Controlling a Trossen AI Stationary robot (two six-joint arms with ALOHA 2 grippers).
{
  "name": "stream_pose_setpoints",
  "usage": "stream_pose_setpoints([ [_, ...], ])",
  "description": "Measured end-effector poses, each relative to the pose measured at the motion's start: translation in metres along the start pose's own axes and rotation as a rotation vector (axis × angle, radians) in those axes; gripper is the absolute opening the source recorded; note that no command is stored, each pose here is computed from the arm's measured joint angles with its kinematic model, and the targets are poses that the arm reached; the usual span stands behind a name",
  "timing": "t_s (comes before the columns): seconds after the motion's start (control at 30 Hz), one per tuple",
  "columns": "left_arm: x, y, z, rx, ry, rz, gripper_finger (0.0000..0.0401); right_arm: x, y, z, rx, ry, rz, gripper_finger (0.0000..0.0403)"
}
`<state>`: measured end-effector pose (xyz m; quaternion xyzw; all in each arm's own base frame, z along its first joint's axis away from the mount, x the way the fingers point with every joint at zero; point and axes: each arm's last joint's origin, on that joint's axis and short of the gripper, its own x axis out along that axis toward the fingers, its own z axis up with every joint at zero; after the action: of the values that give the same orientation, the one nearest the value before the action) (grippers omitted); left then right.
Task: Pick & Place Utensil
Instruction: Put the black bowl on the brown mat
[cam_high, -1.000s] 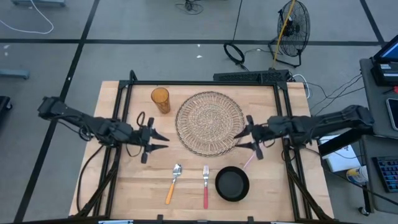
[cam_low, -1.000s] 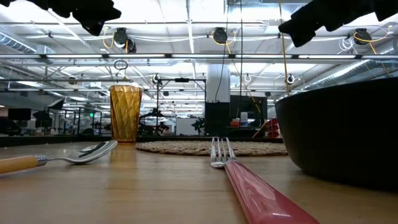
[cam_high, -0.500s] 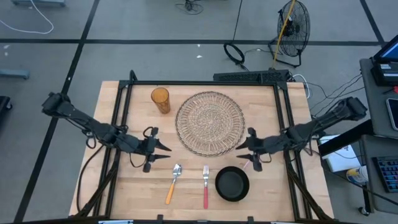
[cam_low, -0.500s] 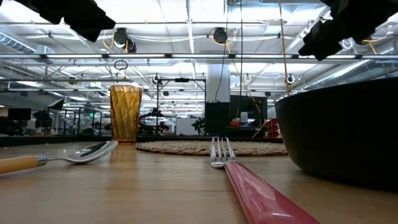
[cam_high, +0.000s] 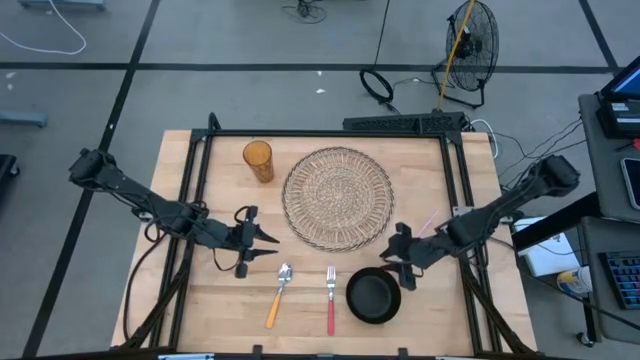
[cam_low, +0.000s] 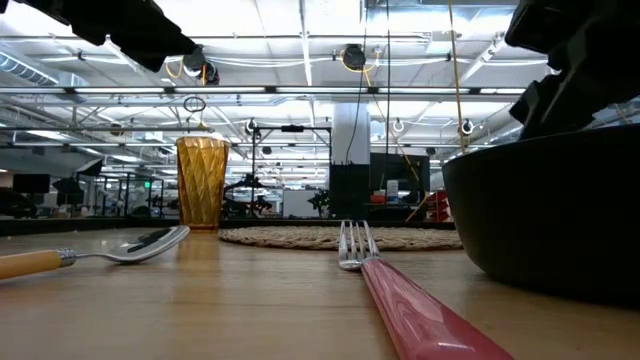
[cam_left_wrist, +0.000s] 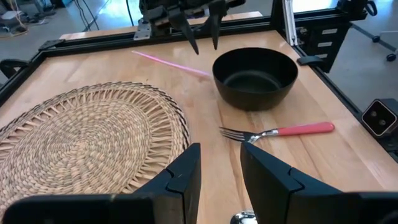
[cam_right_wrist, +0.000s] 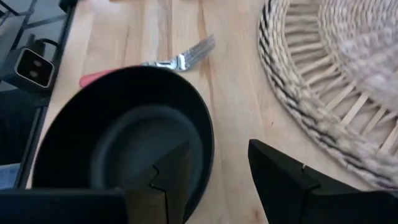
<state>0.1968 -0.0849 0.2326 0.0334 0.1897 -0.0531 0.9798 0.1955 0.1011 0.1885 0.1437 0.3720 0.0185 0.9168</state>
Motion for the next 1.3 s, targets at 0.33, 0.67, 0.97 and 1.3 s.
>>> stream_pose_setpoints([
  [0.33,0.0,0.0,0.0,-0.002,0.0,0.0,0.012,0.016,0.001,-0.011,0.029,0.092,-0.023,0.0155],
  [0.67,0.0,0.0,0.0,-0.002,0.0,0.0,0.012,0.027,0.0,-0.018,0.053,0.152,-0.04,0.0155],
  [0.97,0.0,0.0,0.0,-0.002,0.001,0.0,0.012,0.028,0.0,-0.02,0.068,0.161,-0.053,0.015],
  [1.3,0.0,0.0,0.0,0.004,0.001,0.0,0.012,0.028,-0.001,-0.02,0.067,0.164,-0.057,0.0052],
])
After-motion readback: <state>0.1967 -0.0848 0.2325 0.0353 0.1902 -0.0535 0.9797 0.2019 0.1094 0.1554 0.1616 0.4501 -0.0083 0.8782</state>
